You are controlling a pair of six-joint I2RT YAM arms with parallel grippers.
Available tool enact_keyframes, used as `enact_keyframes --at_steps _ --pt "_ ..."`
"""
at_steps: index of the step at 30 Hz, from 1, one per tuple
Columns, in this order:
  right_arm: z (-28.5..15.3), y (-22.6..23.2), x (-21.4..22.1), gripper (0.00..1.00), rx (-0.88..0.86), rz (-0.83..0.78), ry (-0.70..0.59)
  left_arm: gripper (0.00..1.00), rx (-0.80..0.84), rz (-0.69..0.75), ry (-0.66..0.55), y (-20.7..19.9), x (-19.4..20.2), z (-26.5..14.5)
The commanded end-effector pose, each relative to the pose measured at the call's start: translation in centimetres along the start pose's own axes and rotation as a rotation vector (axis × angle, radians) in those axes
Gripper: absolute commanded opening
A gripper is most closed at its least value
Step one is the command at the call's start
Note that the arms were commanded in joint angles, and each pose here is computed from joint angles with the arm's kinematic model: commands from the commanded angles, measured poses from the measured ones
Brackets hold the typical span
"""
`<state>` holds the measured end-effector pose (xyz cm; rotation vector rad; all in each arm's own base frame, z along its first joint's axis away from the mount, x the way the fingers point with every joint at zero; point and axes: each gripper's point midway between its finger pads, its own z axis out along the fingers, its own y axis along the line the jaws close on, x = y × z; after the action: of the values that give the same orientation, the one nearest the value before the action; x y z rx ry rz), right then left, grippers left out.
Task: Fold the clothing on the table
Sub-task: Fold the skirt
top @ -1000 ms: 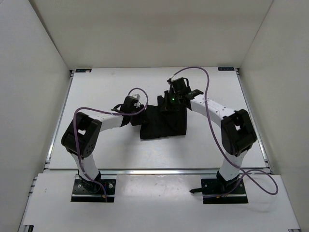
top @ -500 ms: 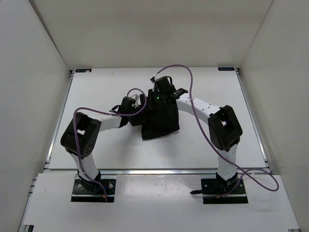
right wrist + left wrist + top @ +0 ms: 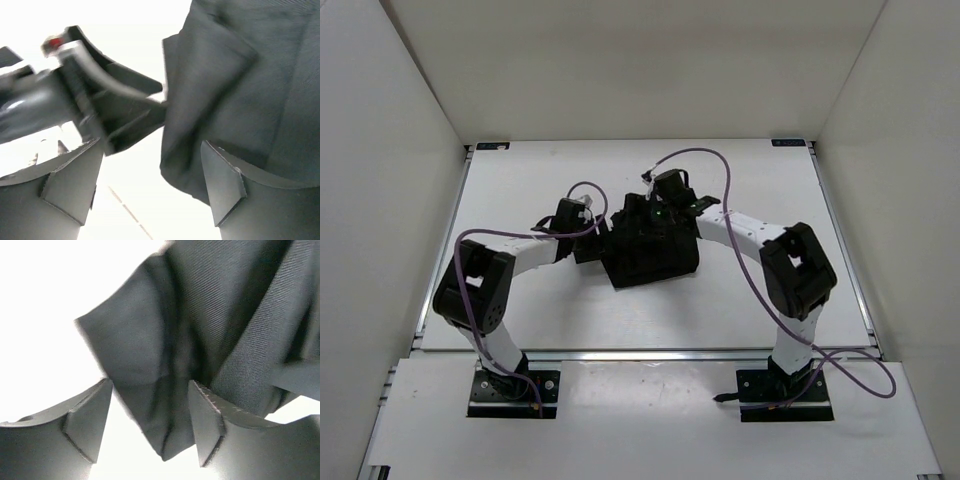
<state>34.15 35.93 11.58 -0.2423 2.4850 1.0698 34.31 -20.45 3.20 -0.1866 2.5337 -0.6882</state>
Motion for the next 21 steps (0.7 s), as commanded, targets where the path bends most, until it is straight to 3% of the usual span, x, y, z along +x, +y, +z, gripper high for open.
enact_keyframes --at_steps 1,5,10,14,17,21 --pt "-6.1 7.0 -5.5 0.76 -0.206 -0.093 -0.22 0.76 -0.09 -0.009 -0.052 1.9 -1.2 -3.3" --pt "-9.4 4.1 -6.2 0.72 -0.125 -0.098 -0.284 0.87 -0.091 -0.001 -0.203 1.2 -5.0 -7.1" --pt "-11.3 -2.4 -3.8 0.59 0.05 -0.085 -0.29 0.85 -0.054 0.027 -0.249 0.0 -6.0 -8.7" --pt "-11.6 -7.8 -1.2 0.67 0.154 -0.015 -0.224 0.8 -0.031 0.069 -0.234 -1.3 -4.7 -8.4" --pt "-11.7 -10.4 0.8 0.8 0.188 0.005 -0.197 0.75 -0.072 0.143 -0.197 -1.3 -2.9 -8.0" --pt "-13.6 -12.7 2.1 0.85 0.261 0.016 -0.198 0.93 -0.158 0.183 -0.037 1.0 -0.5 -8.4"
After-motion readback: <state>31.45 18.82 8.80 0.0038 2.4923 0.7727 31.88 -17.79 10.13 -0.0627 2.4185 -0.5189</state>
